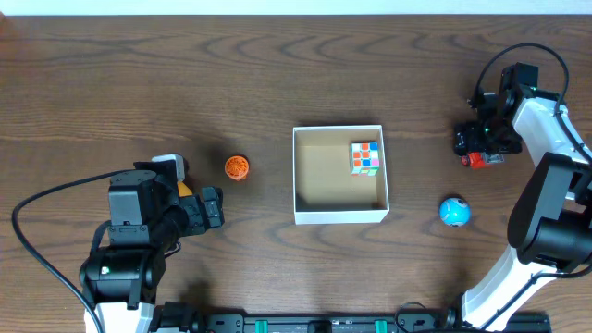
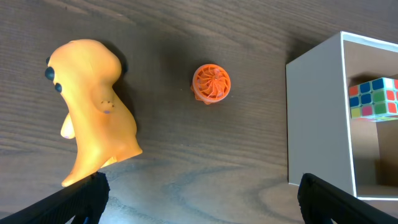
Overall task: Pack container
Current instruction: 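Move the right gripper to the red toy truck and lower, then grasp the red truck with the right gripper and carry toward box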
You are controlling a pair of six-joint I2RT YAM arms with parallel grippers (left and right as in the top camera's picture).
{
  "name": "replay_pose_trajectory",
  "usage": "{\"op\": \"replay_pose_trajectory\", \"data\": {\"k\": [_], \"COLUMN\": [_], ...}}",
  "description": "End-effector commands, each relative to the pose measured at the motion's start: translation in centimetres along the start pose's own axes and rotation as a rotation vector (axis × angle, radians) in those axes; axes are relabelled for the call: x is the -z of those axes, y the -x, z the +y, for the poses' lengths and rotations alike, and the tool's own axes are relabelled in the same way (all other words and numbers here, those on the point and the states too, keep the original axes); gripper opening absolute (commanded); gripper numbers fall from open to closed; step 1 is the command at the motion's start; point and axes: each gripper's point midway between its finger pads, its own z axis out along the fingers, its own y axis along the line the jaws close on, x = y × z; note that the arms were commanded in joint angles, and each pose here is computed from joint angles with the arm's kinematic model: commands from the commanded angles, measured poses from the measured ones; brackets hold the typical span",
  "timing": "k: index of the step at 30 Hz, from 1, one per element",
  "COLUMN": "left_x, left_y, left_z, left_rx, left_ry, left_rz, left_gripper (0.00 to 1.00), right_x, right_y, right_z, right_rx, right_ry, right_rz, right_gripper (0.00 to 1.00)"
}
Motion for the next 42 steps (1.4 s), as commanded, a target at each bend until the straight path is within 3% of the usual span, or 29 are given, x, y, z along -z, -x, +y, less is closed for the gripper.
{"op": "replay_pose_trajectory", "data": {"k": [1,6,27,36,42], "left_x": [0.6,0.6,0.6,0.6,0.5], "left_y": [0.8,0.8,0.8,0.8,0.8], "left_z": [-0.4,-0.4,-0.4,-0.4,-0.4], "left_rx": [0.001,0.001,0.001,0.001,0.001], "left_ry": [-0.013,-0.012,-0.013,-0.013,-0.012], "left_rz": [-0.022,-0.021,-0.022,-0.022,-0.021], "left_gripper": [0.98,0.98,0.98,0.98,0.98], "right_x": [-0.2,-0.2,0.9,7.4,12.8], "right_y": [-0.2,-0.2,0.2,2.0,1.6], "right_z": [-0.1,-0.1,0.0,2.2,6.7], "right_rx": [-0.003,-0.003,-0.068,-0.035,-0.055], "right_ry": [0.008,0.008,0.002,-0.019,0.012], "right_rz": [0.004,0.005,-0.021,-0.176,-0.264], "right_gripper": [0.74,0.57,0.27,0.23,0.18]}}
